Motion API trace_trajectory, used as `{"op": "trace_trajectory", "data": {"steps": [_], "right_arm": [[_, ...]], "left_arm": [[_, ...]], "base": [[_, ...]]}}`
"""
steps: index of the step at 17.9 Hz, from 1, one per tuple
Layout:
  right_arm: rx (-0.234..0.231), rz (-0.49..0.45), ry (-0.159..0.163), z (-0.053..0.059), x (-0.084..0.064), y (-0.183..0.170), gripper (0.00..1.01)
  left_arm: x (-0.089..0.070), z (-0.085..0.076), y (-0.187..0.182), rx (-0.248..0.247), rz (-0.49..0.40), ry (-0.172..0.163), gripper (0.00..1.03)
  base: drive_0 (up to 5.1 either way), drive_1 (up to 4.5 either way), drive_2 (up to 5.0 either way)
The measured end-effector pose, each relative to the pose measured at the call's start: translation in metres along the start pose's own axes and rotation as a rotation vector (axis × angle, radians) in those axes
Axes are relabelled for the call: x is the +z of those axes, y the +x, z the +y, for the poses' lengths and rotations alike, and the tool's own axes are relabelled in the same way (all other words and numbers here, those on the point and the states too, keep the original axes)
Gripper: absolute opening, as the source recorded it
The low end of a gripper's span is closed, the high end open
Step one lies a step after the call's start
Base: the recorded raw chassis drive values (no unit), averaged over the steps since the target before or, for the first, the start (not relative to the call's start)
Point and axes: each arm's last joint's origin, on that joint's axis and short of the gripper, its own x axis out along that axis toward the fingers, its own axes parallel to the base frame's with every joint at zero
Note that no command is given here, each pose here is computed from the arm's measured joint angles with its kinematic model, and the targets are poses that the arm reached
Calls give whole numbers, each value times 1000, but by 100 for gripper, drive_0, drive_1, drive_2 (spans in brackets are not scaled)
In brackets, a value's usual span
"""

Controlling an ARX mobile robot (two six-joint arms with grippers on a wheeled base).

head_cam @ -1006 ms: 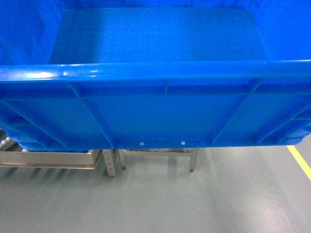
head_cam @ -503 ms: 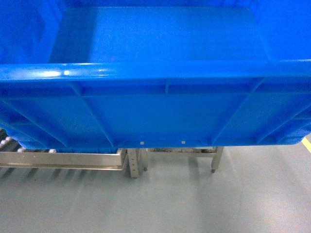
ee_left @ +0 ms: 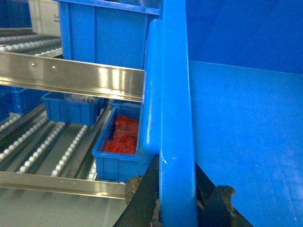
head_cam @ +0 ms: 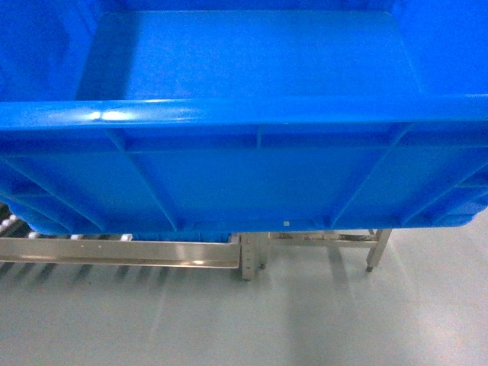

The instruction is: Place box next to blue box on left shelf

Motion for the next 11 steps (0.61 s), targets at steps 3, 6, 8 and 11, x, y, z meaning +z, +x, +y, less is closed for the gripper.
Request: {"op": "trace_trajectory", "data": {"steps": [3,6,8,11], "right_arm": [[-2,2,-1,0,0,0,8],[-1,1,-1,0,0,0,8],[0,-1,-1,0,0,0,8],[-1,2,-2,0,0,0,8]], "left_arm": [[0,0,0,1,2,0,8],[0,0,0,1,2,0,8],[0,0,0,0,0,-1,8],[0,0,0,0,3,-1,8]], "base": [[-491,251,251],[-504,242,242],[-509,236,236],[-501,244,244]]}}
